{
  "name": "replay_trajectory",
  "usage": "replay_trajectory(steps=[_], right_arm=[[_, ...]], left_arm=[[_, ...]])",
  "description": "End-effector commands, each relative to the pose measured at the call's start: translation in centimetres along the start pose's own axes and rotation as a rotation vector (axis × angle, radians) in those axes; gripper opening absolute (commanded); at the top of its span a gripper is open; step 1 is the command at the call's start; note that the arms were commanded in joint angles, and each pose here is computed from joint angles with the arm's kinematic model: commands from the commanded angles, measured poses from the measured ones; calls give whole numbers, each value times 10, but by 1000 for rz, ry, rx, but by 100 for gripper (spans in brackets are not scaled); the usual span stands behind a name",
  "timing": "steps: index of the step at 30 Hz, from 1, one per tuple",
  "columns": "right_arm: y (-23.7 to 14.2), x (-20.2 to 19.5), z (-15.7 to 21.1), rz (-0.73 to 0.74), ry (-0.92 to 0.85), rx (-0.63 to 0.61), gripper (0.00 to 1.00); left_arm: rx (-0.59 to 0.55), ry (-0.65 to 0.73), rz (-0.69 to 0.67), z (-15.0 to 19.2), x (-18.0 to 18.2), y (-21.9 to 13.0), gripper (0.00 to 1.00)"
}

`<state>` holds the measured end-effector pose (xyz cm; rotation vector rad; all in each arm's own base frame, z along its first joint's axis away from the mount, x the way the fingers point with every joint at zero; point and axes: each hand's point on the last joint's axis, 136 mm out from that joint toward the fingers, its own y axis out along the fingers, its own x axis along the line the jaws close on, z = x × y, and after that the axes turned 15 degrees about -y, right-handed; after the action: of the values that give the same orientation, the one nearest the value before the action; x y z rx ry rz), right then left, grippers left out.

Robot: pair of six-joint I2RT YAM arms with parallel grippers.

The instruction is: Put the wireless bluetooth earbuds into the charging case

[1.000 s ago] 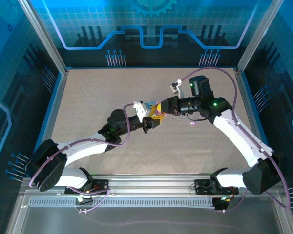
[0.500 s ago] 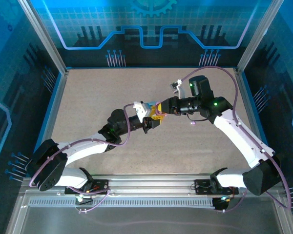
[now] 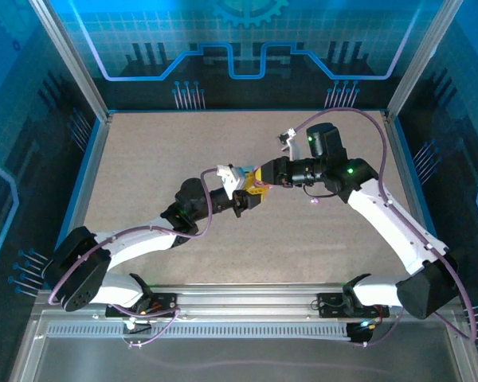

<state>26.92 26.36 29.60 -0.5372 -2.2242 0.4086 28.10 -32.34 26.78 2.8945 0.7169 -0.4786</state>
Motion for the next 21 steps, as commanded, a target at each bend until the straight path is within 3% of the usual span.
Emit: replay_trajectory(steps=[1, 21], right_arm=[[5, 6, 5, -9, 4, 16, 25], [-10, 1, 12, 91, 17, 55, 31]], left_arm=[[-114, 28, 67, -38, -20, 3, 33], [-108, 56, 39, -37, -16, 1, 33]])
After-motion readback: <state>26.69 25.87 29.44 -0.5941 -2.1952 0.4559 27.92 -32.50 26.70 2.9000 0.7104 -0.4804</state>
